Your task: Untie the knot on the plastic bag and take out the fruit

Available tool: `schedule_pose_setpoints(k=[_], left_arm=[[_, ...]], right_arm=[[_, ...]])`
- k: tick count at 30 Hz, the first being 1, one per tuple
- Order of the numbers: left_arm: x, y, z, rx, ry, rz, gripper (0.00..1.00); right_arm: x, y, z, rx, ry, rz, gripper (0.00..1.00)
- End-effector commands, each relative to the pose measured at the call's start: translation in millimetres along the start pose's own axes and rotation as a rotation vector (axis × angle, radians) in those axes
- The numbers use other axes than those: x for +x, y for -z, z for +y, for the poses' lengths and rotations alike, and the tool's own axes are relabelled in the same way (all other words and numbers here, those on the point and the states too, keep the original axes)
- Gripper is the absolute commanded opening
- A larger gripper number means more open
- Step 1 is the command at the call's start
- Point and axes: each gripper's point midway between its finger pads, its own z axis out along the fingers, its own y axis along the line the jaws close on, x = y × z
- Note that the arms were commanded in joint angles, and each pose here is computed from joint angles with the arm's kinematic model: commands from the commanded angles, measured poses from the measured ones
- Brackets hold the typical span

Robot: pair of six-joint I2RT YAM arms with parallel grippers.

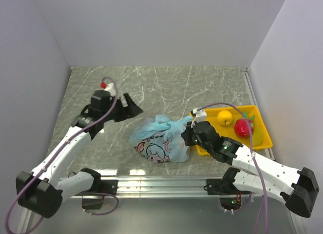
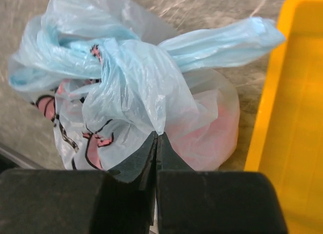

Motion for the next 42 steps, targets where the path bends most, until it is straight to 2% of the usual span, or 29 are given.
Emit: schedule_pose_setpoints(k=[1,6,11,14,17,19,22,23,27,29,32,33,34,36,37,39,42], left_arm=[[19.6,-6.5,-47.0,0.105,-0.078,0.081,0.9],[58.1,-35.9,-69.6,0.086,-0.181,0.19,0.93],[75.6,-58.8,-76.8,0.035,-0.256,0.233,0.93],[80.5,-70.0,-76.5,0.009,-0.265,0.245,0.91],[79.9,-77.7,-66.5,-0.052,-0.239,0.218,0.82],[68.8,-81.7,-50.8,-0.14,-0.23,0.15,0.72],[64.4,-82.7,-46.4,-0.14,-0.2,0.11,0.57],[69.3,-83.4,-40.1,-0.149,-0.187,0.118,0.4],[77.7,-89.0,-22.4,-0.194,-0.173,0.13,0.01],[80.3,-89.1,-3.8,-0.248,-0.18,0.124,0.01],[39.2,-69.4,32.2,-0.342,-0.144,0.026,0.01],[3.3,-49.1,45.8,-0.355,-0.09,-0.064,0.0],[-14.1,-37.0,52.7,-0.36,-0.075,-0.109,0.0],[-56.4,-0.5,66.8,-0.389,-0.085,-0.224,0.01],[-72.1,11.4,60.7,-0.383,-0.106,-0.257,0.01],[-75.8,24.7,55.5,-0.371,-0.161,-0.242,0.01],[-45.8,25.6,38.9,-0.244,-0.148,-0.13,0.01]], right_arm=[[-25.0,4.8,27.8,-0.117,0.083,-0.063,0.0],[-24.0,2.9,30.0,-0.116,0.136,-0.051,0.0],[-22.3,0.5,31.7,-0.112,0.163,-0.046,0.0],[-19.2,-0.3,33.8,-0.108,0.175,-0.037,0.0],[-15.3,-0.9,36.0,-0.103,0.187,-0.032,0.0],[-11.7,-0.4,37.2,-0.106,0.187,-0.027,0.0],[-7.4,1.5,36.9,-0.103,0.186,-0.023,0.0],[-6.3,2.2,35.8,-0.099,0.184,-0.023,0.0],[-2.7,5.6,26.9,-0.068,0.158,-0.031,0.0],[-5.5,9.3,13.3,-0.012,0.142,-0.058,0.0],[-11.3,18.9,-6.3,0.061,0.104,-0.106,0.0],[-16.9,22.3,-12.6,0.089,0.09,-0.132,0.0],[-25.1,28.6,-14.9,0.091,0.072,-0.165,0.0],[-33.7,34.4,-21.6,0.117,0.043,-0.198,0.0],[-40.8,38.3,-20.4,0.109,0.028,-0.223,0.0],[-42.9,38.6,-16.6,0.092,0.031,-0.23,0.0],[-40.5,29.8,-6.3,0.071,0.065,-0.189,0.02]])
